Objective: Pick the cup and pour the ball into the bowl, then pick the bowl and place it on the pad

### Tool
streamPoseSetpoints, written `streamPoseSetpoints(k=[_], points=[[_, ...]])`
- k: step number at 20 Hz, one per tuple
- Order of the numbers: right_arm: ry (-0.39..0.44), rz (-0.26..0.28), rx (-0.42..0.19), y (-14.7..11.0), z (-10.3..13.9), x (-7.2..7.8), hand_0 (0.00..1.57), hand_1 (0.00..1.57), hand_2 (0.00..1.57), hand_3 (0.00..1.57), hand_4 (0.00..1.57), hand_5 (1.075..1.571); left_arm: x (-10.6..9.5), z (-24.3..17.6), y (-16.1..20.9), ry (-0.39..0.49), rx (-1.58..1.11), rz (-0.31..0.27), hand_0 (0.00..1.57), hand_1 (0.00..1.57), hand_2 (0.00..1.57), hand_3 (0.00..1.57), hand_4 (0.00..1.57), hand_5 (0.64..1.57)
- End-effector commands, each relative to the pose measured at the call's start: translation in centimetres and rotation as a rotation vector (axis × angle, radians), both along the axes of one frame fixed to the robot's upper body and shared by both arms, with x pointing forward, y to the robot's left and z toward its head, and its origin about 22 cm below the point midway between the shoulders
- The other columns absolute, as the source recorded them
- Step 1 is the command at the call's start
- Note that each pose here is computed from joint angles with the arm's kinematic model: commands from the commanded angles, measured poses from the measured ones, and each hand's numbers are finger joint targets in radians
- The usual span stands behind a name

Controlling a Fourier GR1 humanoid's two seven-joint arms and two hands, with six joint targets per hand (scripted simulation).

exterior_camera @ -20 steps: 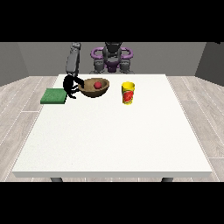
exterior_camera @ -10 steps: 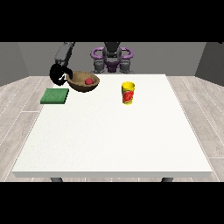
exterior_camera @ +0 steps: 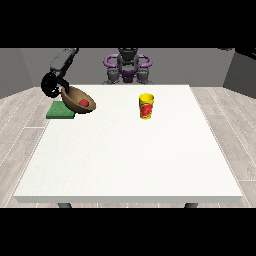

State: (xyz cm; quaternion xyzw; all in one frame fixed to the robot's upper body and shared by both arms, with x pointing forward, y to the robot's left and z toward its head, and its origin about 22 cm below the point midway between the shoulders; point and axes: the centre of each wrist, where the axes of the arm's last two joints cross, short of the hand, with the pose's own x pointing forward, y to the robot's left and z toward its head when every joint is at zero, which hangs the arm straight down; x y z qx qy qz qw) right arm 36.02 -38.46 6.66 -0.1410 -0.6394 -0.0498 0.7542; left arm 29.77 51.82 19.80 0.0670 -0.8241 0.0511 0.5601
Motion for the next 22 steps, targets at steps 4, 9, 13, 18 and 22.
streamPoseSetpoints(k=[4, 9, 13, 18, 22], points=[[-0.167, -0.068, 0.024, -7.3, 3.1, -1.1, 1.57, 1.57, 1.57, 0.34, 1.00, 1.569, 0.8, 3.0, -2.4, -0.155, 0.051, -0.020, 0.00, 0.00, 0.00, 0.00, 0.67, 1.556], [-0.285, -0.116, -0.006, -11.4, 3.2, -3.3, 1.57, 1.57, 1.57, 0.00, 0.98, 1.571, -0.9, 5.2, -1.6, -0.274, 0.040, -0.022, 0.00, 0.00, 0.00, 0.00, 0.69, 1.560], [-0.269, -0.141, -0.011, -14.1, 2.9, -5.4, 1.57, 1.57, 1.57, 0.00, 0.97, 1.571, -3.0, 6.6, -0.5, -0.265, 0.046, -0.009, 0.00, 0.00, 0.00, 0.00, 0.70, 1.559], [-0.187, -0.108, -0.036, -13.3, 1.0, -5.2, 1.57, 1.57, 1.57, 0.00, 0.98, 1.569, -2.9, 5.7, -1.9, -0.179, 0.027, -0.044, 0.00, 0.00, 0.00, 0.00, 0.70, 1.557], [-0.185, -0.108, -0.054, -12.7, 1.5, -4.3, 1.57, 1.57, 1.57, 0.46, 0.98, 1.567, -3.2, 6.5, -1.7, -0.229, 0.042, -0.054, 0.00, 0.00, 0.00, 0.00, 0.70, 1.556]])
